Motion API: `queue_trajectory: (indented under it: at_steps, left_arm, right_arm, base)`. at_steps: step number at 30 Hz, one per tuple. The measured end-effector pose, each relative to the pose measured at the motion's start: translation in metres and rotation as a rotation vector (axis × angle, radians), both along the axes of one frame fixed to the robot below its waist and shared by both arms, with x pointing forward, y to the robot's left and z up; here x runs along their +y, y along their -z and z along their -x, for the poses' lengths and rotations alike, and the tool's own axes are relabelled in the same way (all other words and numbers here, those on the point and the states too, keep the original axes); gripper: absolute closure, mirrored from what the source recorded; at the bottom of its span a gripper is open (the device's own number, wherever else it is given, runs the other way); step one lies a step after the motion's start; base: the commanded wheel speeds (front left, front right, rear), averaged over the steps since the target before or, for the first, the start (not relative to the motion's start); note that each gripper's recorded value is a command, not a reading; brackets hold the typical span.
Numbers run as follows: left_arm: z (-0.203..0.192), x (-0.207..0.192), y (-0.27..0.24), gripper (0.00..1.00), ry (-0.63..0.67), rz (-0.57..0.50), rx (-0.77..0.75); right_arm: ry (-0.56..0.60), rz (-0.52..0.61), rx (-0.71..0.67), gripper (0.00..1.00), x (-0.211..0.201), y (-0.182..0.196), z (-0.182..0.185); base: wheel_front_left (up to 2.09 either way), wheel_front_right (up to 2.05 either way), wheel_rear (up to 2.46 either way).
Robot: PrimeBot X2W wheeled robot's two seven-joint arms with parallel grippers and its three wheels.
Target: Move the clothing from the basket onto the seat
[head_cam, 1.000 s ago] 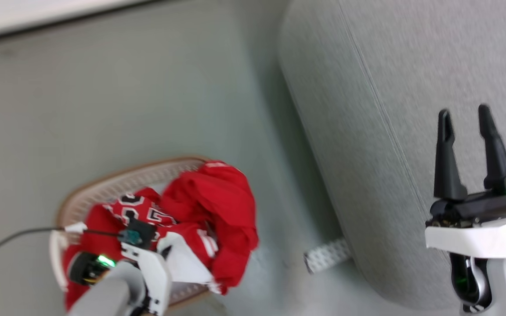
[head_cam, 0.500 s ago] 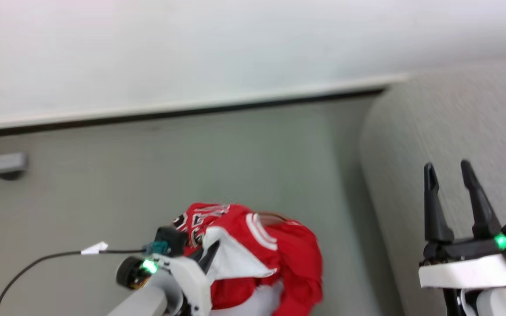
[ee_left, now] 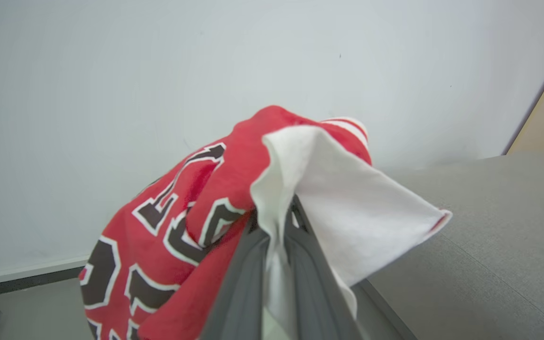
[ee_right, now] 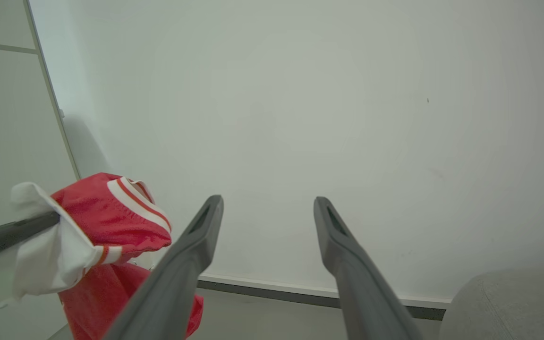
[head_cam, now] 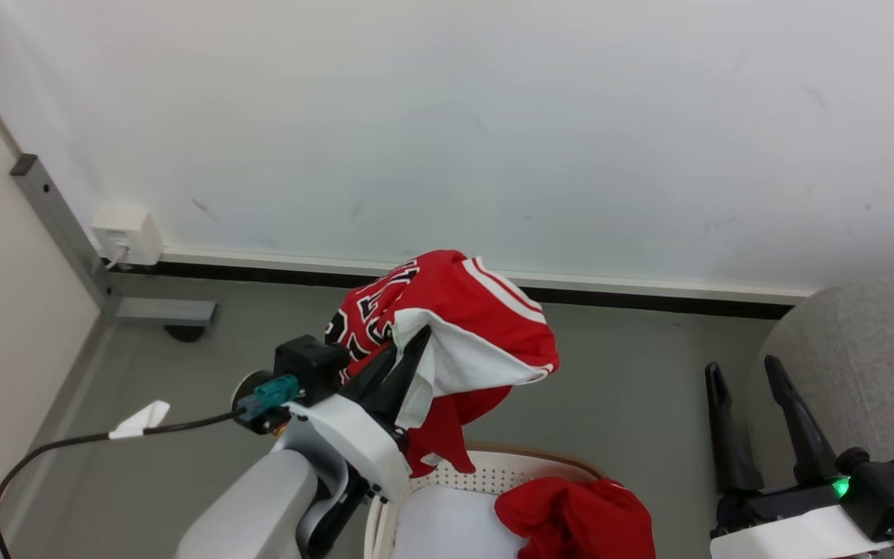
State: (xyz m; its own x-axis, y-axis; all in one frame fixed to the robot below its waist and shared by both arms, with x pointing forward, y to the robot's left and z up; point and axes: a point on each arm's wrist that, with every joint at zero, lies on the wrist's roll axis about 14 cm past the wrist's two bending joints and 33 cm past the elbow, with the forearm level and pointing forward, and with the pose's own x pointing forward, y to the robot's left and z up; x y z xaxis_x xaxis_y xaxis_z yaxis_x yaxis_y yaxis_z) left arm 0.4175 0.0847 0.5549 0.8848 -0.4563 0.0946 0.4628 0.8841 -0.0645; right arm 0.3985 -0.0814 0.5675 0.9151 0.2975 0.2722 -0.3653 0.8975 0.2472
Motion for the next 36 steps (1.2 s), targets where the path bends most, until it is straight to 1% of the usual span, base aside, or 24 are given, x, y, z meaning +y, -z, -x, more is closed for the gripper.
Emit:
queue_trajectory:
  at_steps: [4,10,16,22,29,36]
  left_arm:
    - [0.009,0.006,-0.033,1.0,-0.012,0.019,-0.097]
    - [0.018,0.005,-0.078,1.0,-0.002,0.029,-0.218]
    - [0.031,-0.004,-0.105,1.0,0.027,0.034,-0.286]
    - [0.041,-0.007,-0.117,1.0,0.034,0.034,-0.314]
    - [0.046,-0.01,-0.12,1.0,0.044,0.032,-0.317]
    - [0.053,-0.019,-0.12,1.0,0.073,0.032,-0.317]
  right_arm:
    - [-0.072,0.006,0.001,0.0,0.024,0.0,0.006]
    - [-0.172,0.02,0.014,0.0,0.057,0.004,0.016]
    - [-0.236,0.043,-0.003,0.0,0.078,0.001,0.024]
    - [-0.294,0.068,-0.011,0.0,0.096,0.001,0.033]
    - [-0.368,0.116,0.0,0.0,0.119,0.011,0.043]
    - [-0.497,0.185,0.032,0.0,0.156,0.027,0.053]
  base:
    - [0.0,0.0,0.0]
    - [0.0,0.0,0.0]
    - [0.0,0.0,0.0]
    - [0.0,0.0,0.0]
    - [0.0,0.0,0.0]
    - [0.0,0.0,0.0]
